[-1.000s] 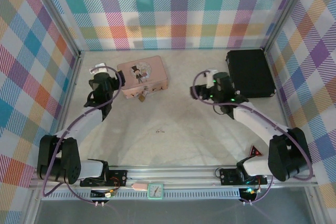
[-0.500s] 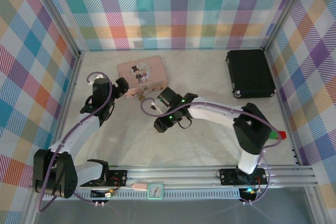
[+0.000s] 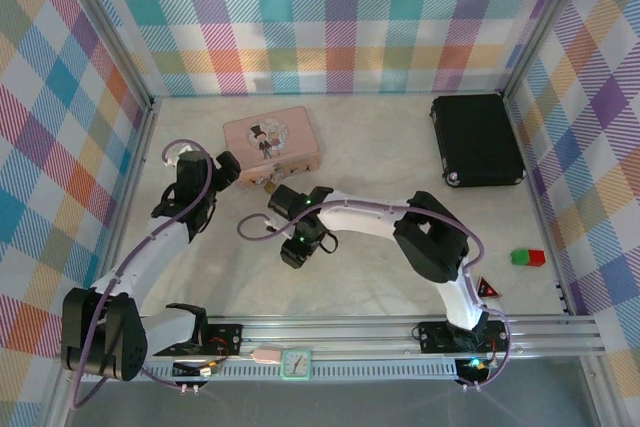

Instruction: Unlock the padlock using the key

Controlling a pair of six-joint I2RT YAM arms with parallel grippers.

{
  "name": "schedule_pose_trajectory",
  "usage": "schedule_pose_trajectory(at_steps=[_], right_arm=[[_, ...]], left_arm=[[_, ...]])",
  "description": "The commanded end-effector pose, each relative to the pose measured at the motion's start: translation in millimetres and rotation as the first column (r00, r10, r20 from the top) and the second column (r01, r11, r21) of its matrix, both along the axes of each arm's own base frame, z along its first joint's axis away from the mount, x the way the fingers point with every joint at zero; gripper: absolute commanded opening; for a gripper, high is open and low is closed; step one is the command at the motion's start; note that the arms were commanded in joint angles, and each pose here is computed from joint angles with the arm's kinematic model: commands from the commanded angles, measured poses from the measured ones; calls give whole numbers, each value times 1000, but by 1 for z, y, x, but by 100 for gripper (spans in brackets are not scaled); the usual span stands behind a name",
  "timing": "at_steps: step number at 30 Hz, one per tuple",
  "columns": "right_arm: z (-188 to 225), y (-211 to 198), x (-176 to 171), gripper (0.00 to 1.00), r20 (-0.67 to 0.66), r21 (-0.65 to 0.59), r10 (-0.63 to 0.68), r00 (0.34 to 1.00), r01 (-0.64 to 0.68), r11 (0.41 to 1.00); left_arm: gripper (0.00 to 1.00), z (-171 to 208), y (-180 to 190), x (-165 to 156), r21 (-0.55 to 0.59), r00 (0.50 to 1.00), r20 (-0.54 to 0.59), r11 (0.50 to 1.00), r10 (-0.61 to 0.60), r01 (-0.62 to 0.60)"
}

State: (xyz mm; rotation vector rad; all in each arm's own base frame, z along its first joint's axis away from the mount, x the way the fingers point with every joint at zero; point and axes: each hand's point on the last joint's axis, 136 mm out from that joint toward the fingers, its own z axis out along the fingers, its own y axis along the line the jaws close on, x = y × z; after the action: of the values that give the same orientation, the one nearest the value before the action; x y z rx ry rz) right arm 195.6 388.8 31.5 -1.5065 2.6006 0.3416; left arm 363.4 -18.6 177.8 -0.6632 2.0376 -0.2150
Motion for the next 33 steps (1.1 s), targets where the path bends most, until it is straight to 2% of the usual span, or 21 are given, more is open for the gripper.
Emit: schedule_pose_trajectory(at_steps=[1, 6, 9, 14, 19, 24, 28, 33], right_arm=[[-10, -1, 3, 53, 47, -68, -2, 999, 5, 998], [-23, -5, 0, 51, 51, -110, -9, 999, 15, 994], [-27, -10, -4, 45, 40, -123, -20, 999, 24, 992], [-30, -18, -8, 23, 31, -138, -44, 999, 47, 989], [-15, -13, -3, 1, 47, -89, -93, 995, 97, 991], [16, -11, 13, 0, 12, 44, -222, 975, 221, 974], [47, -18, 33, 0, -102, 202, -349, 931, 363, 910], [79, -36, 62, 0, -284, 382, -465, 839, 543, 747]], left_arm=[[100, 12, 6, -8, 8, 999, 22, 1000, 25, -25], [100, 21, 11, -12, 24, 998, 44, 999, 39, -40], [100, 21, 15, -14, 32, 998, 45, 998, 54, -55], [100, 15, 15, -14, 33, 998, 34, 998, 53, -54], [100, 15, 6, -11, -4, 999, 43, 1000, 18, -17], [100, 19, -18, -7, -130, 994, 94, 989, -63, 75], [98, 26, -35, -5, -222, 987, 122, 966, -105, 130], [97, 37, -60, -5, -333, 975, 170, 923, -145, 195]])
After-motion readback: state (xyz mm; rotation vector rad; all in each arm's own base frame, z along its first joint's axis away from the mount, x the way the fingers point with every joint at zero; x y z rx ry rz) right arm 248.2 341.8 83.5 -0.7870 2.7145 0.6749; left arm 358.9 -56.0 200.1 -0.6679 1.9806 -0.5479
